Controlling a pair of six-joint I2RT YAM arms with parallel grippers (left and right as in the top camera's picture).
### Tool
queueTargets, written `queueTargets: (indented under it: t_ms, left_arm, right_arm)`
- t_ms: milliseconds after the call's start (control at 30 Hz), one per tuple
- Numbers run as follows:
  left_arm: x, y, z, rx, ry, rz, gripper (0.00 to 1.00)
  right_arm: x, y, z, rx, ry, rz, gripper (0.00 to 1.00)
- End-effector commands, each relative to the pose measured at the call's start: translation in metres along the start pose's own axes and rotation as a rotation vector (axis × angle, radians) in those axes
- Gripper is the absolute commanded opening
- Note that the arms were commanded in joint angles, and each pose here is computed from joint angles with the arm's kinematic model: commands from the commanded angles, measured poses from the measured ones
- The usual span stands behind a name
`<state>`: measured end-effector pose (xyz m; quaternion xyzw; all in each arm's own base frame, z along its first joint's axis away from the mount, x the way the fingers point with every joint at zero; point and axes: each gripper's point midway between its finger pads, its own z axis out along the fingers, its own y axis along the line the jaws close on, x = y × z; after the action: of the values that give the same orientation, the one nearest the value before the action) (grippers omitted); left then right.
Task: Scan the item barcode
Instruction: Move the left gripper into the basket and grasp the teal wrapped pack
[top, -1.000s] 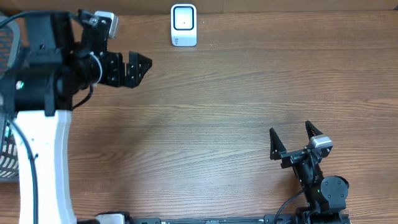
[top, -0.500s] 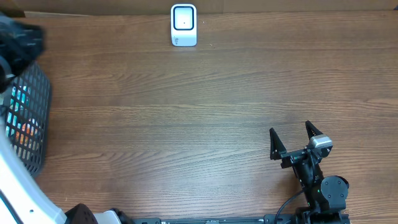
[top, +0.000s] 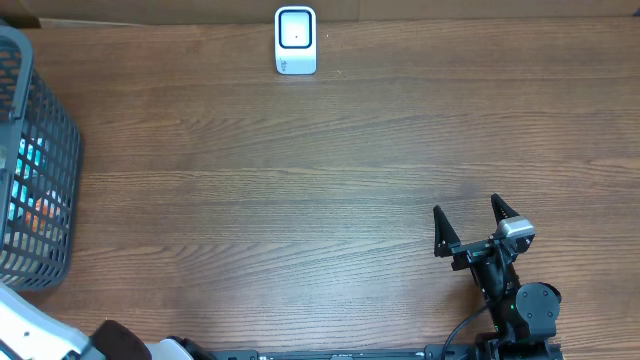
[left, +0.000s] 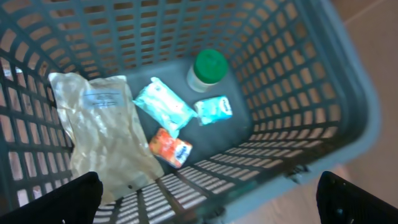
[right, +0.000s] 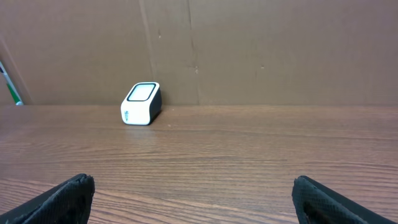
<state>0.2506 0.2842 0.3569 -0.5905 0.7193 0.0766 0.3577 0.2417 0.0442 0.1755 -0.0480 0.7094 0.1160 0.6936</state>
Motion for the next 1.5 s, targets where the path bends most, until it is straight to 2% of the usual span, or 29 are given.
queueTargets:
  t_ms: [0,267,433,533,667,733,767,967,1133,1467]
  left_arm:
    - [0.002,0.01,0.03,-0.085,0.045,0.067,0.99]
    - [0.021,0.051,0.082,-0.288,0.193,0.074,0.96]
    - [0.028,0.07,0.114,-0.334,0.273,0.091,0.96]
    - [0.03,0.07,0.138,-0.326,0.303,0.166,0.96]
    - [0.036,0.05,0.169,-0.202,0.341,0.274,0.93]
    - [0.041,0.04,0.183,-0.142,0.363,0.317,0.79]
    - [0.043,0.038,0.188,-0.127,0.368,0.331,0.77]
    - [0.049,0.034,0.222,-0.097,0.379,0.415,0.8]
    - [0.067,0.043,0.249,-0.09,0.449,0.518,0.77]
    - [0.098,0.055,0.298,-0.092,0.53,0.566,0.74]
  right_arm:
    - [0.002,0.001,0.0,-0.007,-0.002,0.004,1.0]
    - [0.002,0.001,0.0,-0.007,-0.002,0.004,1.0]
    - [0.002,0.001,0.0,-0.007,-0.002,0.004,1.0]
    - [0.002,0.001,0.0,-0.007,-0.002,0.004,1.0]
    - [0.002,0.001,0.0,-0.007,-0.002,0.004,1.0]
    - [0.002,0.001,0.0,-0.007,-0.001,0.004,1.0]
    - [0.002,0.001,0.0,-0.007,-0.001,0.004,1.0]
    - [0.003,0.001,0.0,-0.007,0.0,0.004,1.0]
    - [0.003,0.001,0.0,-0.007,0.0,0.004,1.0]
    - [0.003,0.001,0.0,-0.007,0.0,0.004,1.0]
